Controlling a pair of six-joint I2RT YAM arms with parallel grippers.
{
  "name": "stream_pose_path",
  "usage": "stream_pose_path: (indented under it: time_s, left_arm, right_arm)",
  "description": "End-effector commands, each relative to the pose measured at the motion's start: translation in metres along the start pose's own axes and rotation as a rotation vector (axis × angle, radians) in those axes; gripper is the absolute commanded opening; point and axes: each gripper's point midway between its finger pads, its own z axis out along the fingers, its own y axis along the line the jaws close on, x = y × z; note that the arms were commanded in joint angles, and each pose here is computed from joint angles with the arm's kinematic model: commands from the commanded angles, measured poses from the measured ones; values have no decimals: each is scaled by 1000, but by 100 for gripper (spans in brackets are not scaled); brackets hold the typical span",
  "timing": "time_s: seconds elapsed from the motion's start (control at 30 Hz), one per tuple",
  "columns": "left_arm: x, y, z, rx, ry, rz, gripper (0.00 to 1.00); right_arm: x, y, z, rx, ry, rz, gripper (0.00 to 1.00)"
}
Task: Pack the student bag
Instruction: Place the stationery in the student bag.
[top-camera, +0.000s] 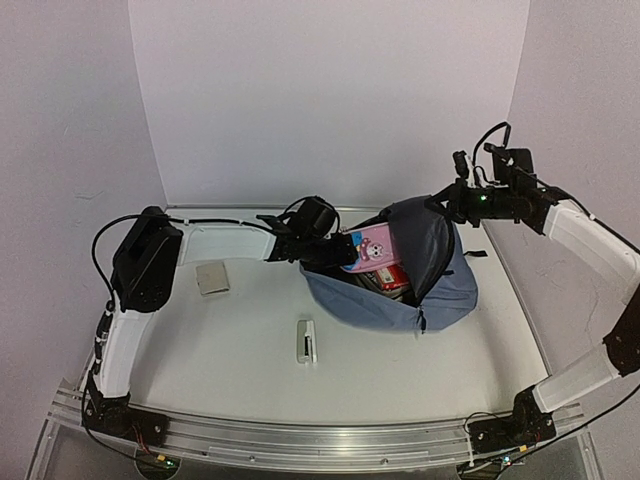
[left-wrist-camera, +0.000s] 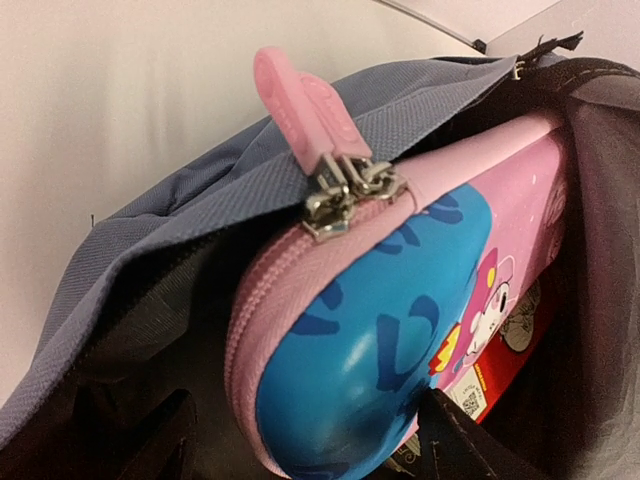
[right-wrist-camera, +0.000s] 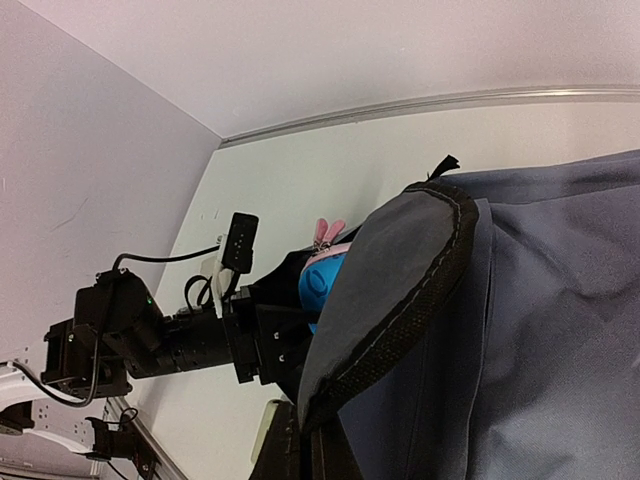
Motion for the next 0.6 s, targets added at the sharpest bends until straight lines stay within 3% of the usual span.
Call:
stream_pose_path:
  time_s: [0.0, 0.37, 0.57]
  left_arm:
    - [-27, -29, -30, 2, -84, 51, 71]
    - [1, -108, 8, 283, 17, 116, 61]
    - [6, -124, 10, 308, 24, 163, 63]
  right_arm:
    - [-20, 27, -17, -72, -88, -67, 0]
    - [-17, 25, -14, -78, -80, -58, 0]
    - [-14, 25, -15, -77, -77, -54, 0]
